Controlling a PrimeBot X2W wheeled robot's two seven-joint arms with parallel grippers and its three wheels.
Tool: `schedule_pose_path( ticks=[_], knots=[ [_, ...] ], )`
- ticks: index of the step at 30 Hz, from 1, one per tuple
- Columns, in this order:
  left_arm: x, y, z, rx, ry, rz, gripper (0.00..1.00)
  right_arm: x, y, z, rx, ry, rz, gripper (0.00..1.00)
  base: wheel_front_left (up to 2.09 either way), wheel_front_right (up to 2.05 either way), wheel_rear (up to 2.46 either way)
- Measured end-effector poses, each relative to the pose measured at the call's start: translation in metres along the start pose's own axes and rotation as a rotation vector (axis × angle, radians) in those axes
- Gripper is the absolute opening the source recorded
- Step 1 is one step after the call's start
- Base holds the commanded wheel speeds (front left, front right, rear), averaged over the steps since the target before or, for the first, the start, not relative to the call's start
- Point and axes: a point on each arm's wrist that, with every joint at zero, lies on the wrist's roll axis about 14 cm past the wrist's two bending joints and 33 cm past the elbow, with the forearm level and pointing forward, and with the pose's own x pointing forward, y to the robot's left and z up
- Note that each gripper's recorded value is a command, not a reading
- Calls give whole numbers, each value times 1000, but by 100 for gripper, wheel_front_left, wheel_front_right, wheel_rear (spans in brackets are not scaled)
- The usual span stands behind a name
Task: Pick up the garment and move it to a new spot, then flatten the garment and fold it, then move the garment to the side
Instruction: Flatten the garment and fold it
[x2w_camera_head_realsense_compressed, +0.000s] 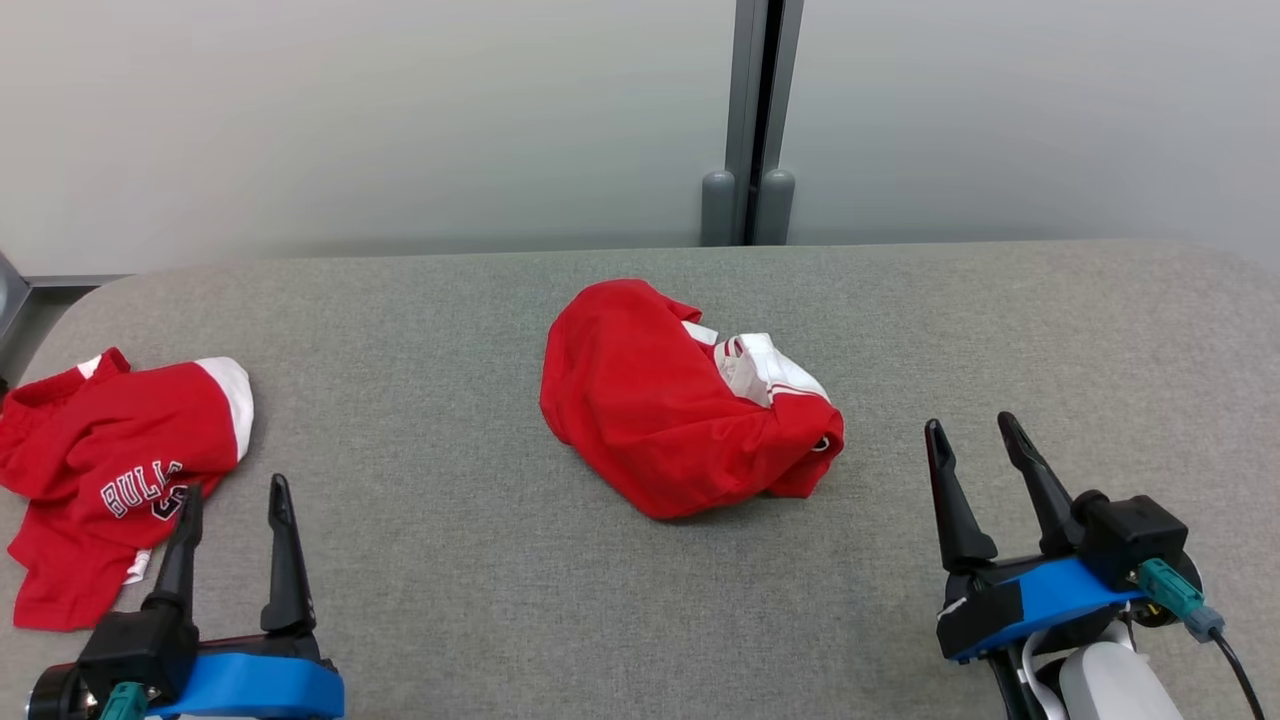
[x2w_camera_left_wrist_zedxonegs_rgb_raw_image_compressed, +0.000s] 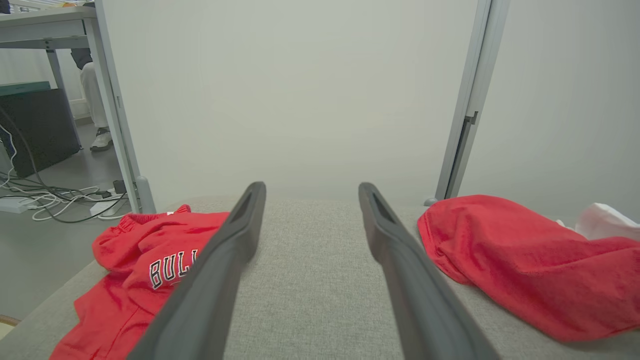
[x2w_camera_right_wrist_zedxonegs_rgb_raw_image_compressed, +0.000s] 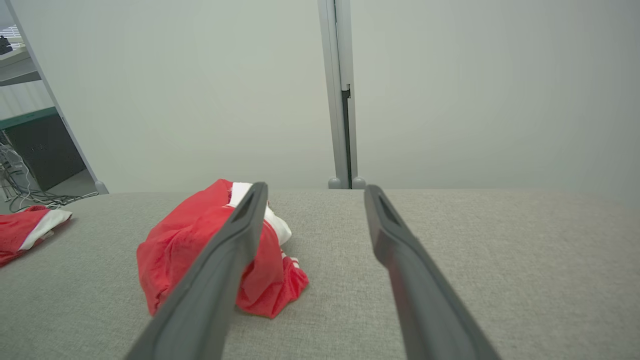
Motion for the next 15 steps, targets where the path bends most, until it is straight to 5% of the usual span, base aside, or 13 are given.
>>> schedule_pose_path(
  ticks=[15],
  knots=[
    [-8, -2, -5, 9, 13, -1, 100, -8, 0, -3, -2, 11, -4, 100, 0, 0, 0]
  ],
)
